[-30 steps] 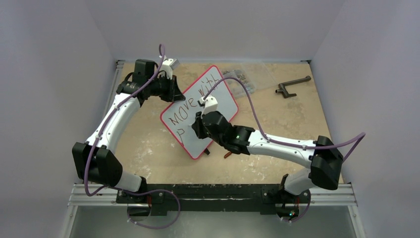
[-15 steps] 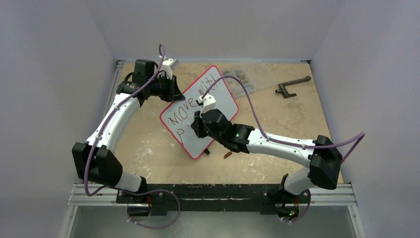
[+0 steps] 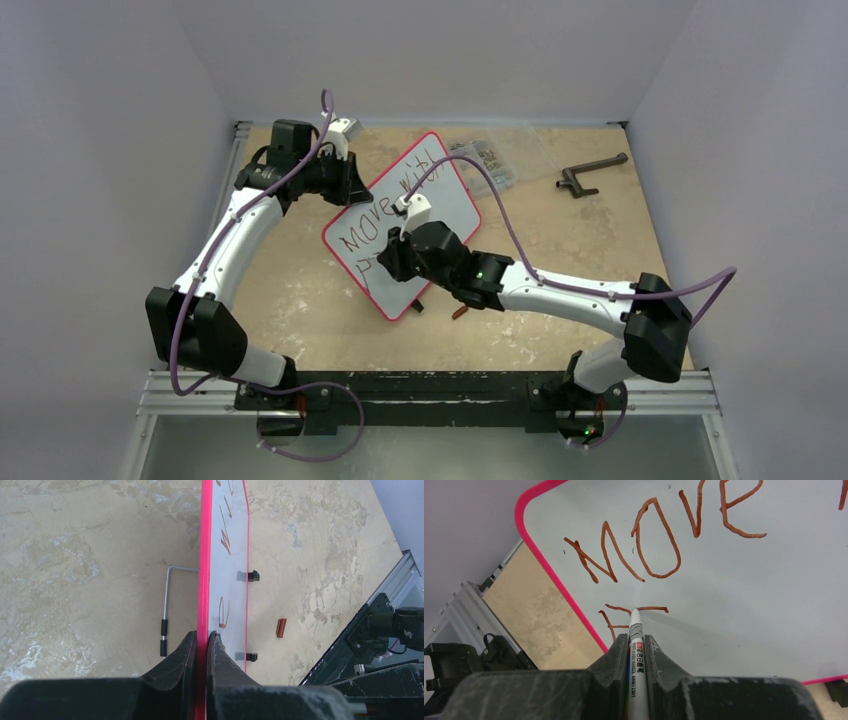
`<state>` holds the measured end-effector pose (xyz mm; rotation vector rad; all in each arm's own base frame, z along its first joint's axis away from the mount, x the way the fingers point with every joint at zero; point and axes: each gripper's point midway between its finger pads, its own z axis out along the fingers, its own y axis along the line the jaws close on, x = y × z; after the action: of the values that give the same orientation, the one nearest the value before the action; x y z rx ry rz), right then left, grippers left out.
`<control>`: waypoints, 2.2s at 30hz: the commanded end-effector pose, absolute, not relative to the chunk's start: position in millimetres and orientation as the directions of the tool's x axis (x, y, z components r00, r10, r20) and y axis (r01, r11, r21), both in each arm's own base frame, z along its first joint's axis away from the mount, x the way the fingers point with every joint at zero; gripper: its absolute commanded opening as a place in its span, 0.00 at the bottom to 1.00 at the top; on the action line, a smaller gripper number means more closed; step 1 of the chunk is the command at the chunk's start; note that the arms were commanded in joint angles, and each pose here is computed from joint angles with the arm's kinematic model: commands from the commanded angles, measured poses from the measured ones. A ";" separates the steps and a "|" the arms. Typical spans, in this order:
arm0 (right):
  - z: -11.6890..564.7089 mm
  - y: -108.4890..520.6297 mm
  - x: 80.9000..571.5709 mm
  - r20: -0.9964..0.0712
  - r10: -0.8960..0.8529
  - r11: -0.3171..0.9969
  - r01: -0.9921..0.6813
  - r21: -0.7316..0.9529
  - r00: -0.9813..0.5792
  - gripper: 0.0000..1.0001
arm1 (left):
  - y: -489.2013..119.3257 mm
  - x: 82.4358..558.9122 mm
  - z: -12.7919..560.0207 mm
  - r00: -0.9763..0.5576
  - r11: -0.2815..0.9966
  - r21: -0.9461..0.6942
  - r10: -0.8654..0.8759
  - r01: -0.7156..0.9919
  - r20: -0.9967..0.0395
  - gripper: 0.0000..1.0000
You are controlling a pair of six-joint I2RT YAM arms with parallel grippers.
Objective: Write a sentence on the whiteboard
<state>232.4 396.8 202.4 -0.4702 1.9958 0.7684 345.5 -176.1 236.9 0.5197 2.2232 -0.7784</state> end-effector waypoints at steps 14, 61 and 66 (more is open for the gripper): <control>156.6 374.4 222.1 -0.814 -0.075 0.784 -0.538 0.310 -0.577 0.00 | -166.0 349.3 236.5 -0.638 0.780 -0.298 0.162 0.550 -0.753 0.00; 187.5 383.2 246.2 -0.848 -0.018 0.823 -0.490 0.289 -0.530 0.00 | -167.3 348.7 237.8 -0.635 0.777 -0.298 0.164 0.554 -0.755 0.00; 176.7 374.9 241.7 -0.838 -0.023 0.829 -0.479 0.288 -0.545 0.00 | -167.2 348.7 239.0 -0.632 0.778 -0.295 0.164 0.555 -0.757 0.00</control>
<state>242.9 377.0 188.7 -0.3934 2.0603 0.6061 345.8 -176.0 236.8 0.5193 2.2229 -0.7762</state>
